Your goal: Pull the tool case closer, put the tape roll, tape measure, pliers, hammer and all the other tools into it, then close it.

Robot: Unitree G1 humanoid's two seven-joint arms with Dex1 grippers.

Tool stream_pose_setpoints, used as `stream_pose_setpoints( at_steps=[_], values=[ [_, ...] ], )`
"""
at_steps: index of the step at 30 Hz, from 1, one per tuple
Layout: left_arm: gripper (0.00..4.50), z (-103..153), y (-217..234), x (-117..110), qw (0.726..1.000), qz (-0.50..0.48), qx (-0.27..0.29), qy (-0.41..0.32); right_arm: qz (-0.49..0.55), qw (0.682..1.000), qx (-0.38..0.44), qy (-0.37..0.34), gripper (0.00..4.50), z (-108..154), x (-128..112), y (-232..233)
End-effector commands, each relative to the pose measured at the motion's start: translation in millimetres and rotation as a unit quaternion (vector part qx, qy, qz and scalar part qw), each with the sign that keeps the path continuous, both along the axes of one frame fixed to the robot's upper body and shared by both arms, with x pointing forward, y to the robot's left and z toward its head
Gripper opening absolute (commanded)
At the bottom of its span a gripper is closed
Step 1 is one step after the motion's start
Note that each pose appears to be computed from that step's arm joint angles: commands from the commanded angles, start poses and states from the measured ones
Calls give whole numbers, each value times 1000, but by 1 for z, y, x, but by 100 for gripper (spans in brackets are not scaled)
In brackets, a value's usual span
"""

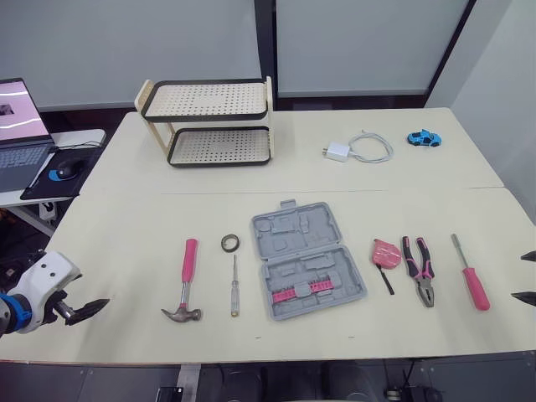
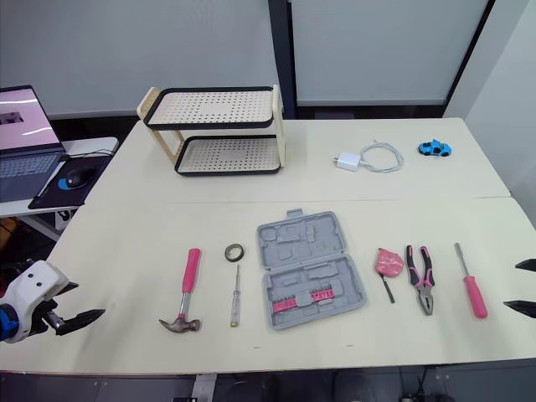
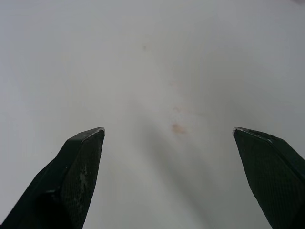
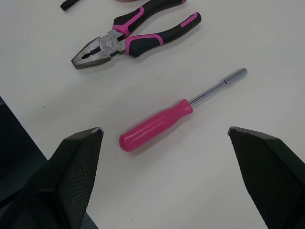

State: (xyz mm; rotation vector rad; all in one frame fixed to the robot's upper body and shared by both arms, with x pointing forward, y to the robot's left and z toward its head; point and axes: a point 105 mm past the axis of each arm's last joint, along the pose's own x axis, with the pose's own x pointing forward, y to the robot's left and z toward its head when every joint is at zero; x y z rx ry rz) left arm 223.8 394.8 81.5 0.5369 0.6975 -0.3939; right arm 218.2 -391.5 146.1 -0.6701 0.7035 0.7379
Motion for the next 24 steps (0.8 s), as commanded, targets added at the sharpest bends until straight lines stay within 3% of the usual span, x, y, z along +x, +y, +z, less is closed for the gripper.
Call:
stream_pose_setpoints(
  at_steps=[1, 24],
  values=[
    [448, 10, -3, 4, 1000, -16, 7, 4, 13, 1000, -14, -15, 450, 15, 4, 3],
    [448, 11, 10, -2, 1000, -16, -10, 23, -34, 999, -18, -22, 450, 17, 3, -8]
  ],
)
